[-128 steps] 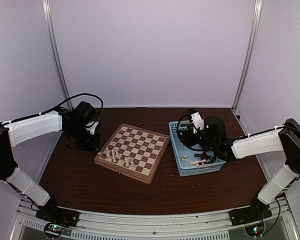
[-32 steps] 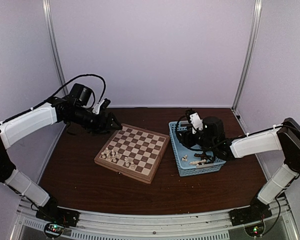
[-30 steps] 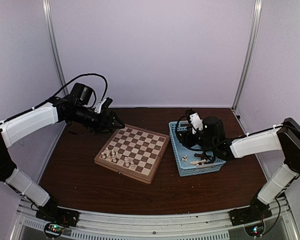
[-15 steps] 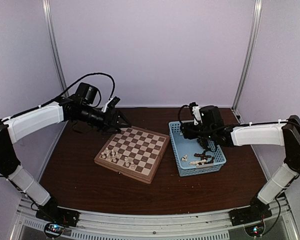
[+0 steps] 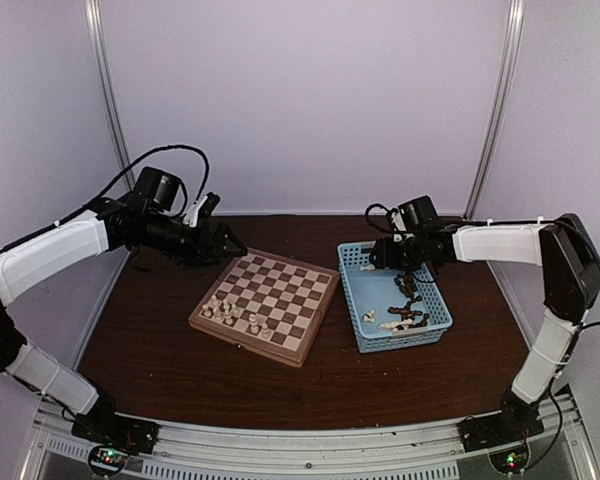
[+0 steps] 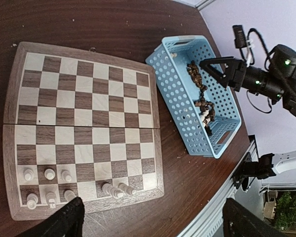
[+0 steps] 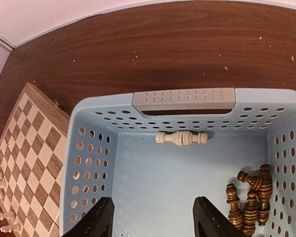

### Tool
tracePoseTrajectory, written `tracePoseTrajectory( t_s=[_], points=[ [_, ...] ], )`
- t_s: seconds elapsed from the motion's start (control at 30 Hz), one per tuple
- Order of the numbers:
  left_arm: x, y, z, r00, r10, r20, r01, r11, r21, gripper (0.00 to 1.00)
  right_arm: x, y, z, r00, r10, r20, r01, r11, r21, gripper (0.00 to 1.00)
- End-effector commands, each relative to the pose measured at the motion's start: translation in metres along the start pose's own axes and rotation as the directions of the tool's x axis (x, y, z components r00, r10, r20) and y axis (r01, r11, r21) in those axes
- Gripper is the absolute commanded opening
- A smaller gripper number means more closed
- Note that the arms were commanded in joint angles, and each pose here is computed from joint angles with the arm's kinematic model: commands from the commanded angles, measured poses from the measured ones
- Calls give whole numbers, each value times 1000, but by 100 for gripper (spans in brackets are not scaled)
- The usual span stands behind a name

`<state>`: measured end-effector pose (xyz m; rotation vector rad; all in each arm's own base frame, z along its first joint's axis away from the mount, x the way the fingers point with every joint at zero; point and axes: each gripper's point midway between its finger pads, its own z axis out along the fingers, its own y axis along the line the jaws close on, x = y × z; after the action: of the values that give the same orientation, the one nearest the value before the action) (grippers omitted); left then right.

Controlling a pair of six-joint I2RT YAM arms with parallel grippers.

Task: Set up the chess pieces on the board
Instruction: Adjust the chess piece in the storage box.

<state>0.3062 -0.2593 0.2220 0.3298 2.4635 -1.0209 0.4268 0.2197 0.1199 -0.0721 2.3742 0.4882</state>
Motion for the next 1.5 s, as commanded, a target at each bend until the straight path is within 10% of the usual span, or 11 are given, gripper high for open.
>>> tracePoseTrajectory(
  t_s=[0.0, 0.2, 0.5, 1.47],
  points=[
    [-19, -5, -20, 991, 24, 130, -24, 1000, 0, 98, 5, -5, 11, 996, 71, -55, -71, 997, 17, 54],
    [-25, -12, -50, 942, 70, 328, -81, 996, 21, 98, -2, -17, 22, 956, 294, 21, -294, 954, 64, 45],
    [-21, -8, -43, 953, 54, 297, -63, 998, 19, 98, -5, -46, 38, 793, 587, 161, -609, 771, 188, 28],
    [-14, 4, -38, 960, 126, 252, -117, 992, -51, 98, 1, -46, 98, 682, 708, 186, -731, 651, 203, 32]
  ],
)
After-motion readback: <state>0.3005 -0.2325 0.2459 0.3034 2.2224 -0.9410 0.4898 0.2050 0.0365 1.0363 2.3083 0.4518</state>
